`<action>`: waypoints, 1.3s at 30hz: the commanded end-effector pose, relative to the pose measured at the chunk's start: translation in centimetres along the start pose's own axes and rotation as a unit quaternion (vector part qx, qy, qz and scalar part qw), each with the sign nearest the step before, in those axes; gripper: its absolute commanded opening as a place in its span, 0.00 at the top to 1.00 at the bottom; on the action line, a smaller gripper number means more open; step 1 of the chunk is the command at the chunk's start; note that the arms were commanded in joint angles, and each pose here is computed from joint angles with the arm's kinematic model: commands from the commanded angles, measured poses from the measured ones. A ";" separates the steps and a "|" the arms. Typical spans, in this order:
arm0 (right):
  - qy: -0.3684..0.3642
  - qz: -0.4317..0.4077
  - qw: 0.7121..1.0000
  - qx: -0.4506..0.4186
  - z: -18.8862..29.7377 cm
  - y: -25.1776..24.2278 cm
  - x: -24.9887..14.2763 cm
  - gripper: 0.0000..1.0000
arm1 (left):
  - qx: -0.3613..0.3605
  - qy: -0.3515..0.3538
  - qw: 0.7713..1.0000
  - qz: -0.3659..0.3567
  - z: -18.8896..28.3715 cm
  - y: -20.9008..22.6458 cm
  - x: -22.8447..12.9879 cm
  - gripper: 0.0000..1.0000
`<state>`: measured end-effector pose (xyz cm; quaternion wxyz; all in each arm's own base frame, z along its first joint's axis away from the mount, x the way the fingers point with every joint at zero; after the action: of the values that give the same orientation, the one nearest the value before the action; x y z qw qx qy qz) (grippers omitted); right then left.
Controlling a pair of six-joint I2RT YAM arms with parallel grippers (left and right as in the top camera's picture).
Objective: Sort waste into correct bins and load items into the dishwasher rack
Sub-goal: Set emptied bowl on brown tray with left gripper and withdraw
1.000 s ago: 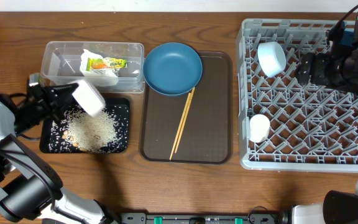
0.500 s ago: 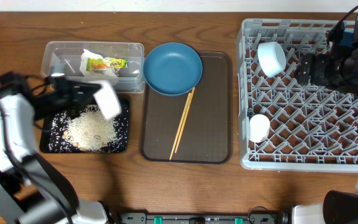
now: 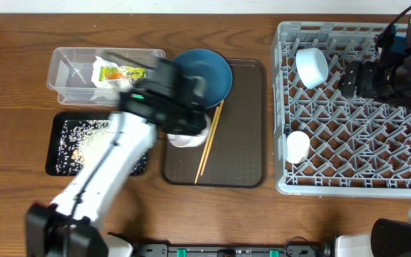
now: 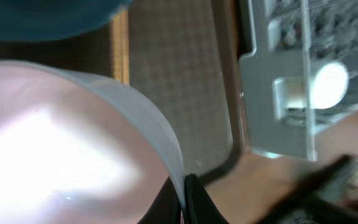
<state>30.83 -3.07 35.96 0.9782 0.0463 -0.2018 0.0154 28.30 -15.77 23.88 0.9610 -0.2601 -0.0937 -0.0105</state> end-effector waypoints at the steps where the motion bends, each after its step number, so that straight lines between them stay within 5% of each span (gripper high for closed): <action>1: -0.003 0.005 1.000 -0.002 0.2 -0.1 0.0 0.07 | 0.105 -0.029 0.994 -0.022 -3.1 -1.5 -0.7 0.94; 9: 0.001 0.004 1.000 -0.002 0.2 -0.1 -0.1 0.07 | 0.135 0.021 0.988 -0.074 -10.3 -4.2 -3.4 0.94; 20: 0.001 0.004 1.000 -0.001 0.2 -0.1 -0.1 0.07 | 0.122 0.026 0.988 -0.092 -11.0 -6.1 -5.1 0.93; 24: 0.001 0.004 1.000 -0.001 0.2 -0.1 -0.1 0.07 | 0.122 0.026 0.988 -0.094 -11.0 -6.2 -5.2 0.68; 27: 0.001 0.004 1.000 0.001 0.2 0.0 -0.1 0.07 | 0.119 0.021 0.988 -0.092 -10.8 -6.3 -4.9 0.59; 39: -0.024 0.068 0.989 0.127 -0.1 5.5 0.8 0.13 | 0.089 -0.116 0.989 0.033 2.8 -3.0 0.8 0.47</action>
<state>31.35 -0.44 36.35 0.9661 0.1192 -0.2217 0.0574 27.88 -20.33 23.62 0.9774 -0.1591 -0.1389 0.0119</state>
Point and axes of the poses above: each gripper's point midway between its finger pads, its own z axis back along the fingers, its own y axis along the line the jaws close on, x = y × z, the point moved 10 cm from there along z, back along the fingers, and after that the axes turned 11 degrees about z, right-handed, at the moved point
